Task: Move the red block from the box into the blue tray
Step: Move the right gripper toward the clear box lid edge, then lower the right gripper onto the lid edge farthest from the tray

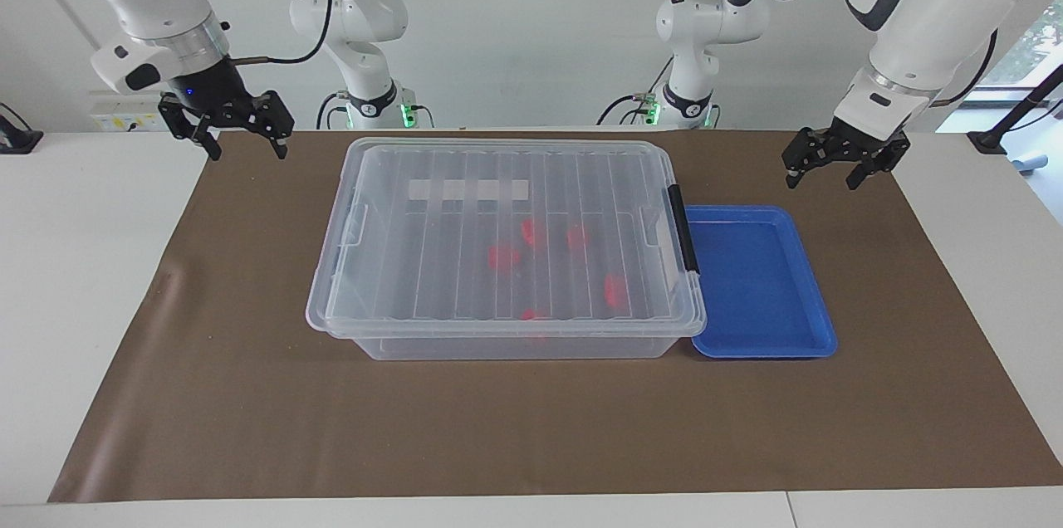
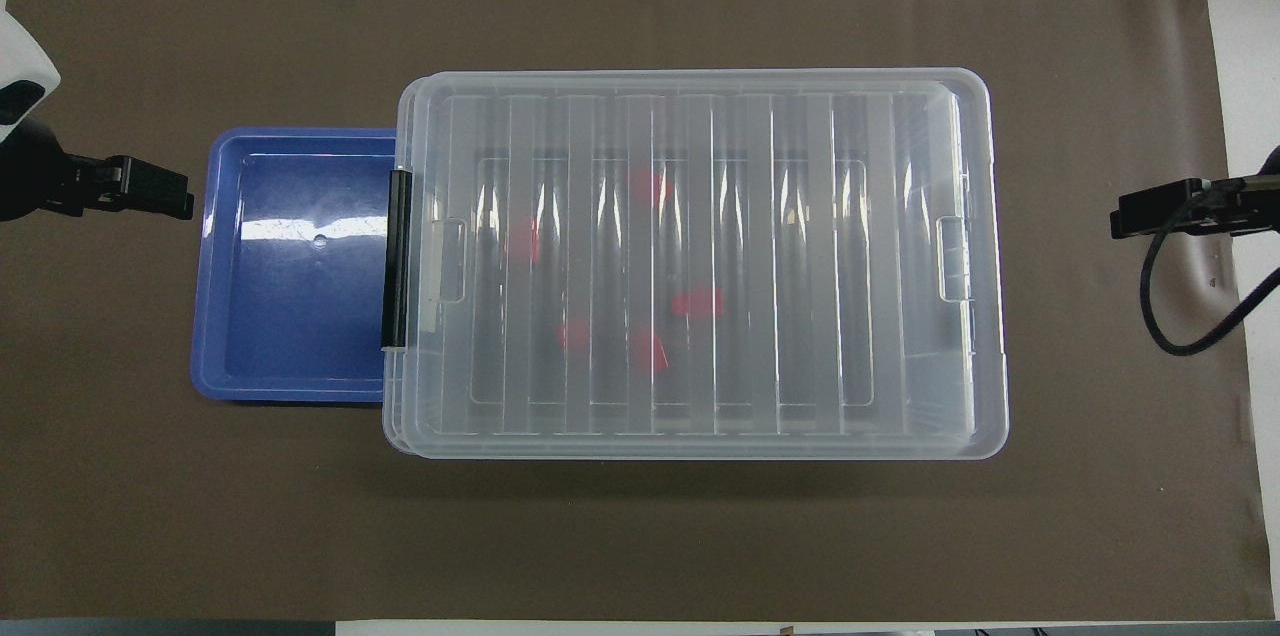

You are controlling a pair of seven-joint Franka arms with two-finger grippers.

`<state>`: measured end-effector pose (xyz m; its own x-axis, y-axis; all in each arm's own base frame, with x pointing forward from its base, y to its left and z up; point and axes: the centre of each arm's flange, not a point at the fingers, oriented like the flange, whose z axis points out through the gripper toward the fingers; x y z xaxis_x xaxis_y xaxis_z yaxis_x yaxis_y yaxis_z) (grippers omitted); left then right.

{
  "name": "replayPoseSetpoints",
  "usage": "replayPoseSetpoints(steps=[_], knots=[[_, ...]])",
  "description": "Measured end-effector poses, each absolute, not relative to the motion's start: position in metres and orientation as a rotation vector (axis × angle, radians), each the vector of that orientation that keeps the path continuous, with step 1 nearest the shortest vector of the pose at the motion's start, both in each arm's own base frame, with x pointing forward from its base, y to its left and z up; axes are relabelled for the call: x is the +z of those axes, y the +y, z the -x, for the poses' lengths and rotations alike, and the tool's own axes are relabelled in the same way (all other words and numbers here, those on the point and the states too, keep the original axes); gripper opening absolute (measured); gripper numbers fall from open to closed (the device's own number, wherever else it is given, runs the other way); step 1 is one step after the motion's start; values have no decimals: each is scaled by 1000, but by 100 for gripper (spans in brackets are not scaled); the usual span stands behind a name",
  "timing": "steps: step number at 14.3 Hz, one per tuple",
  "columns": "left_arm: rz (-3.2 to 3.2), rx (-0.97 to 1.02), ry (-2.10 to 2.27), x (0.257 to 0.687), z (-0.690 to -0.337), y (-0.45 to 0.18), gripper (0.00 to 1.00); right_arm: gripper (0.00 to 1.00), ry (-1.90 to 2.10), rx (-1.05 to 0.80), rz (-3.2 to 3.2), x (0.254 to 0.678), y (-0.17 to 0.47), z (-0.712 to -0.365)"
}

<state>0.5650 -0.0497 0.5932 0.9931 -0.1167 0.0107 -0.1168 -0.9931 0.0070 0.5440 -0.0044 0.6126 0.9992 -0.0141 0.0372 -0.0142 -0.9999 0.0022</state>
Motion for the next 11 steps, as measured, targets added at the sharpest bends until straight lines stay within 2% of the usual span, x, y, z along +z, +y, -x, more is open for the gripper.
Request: replayPoseSetpoints(steps=[6,11], knots=[[-3129,16,-183,593,-565,-50,100,100,-79,48,-3141,559,29,-574],[-3129,16,-183,593,-565,-50,100,100,-87,38,-3141,513,39,-581]])
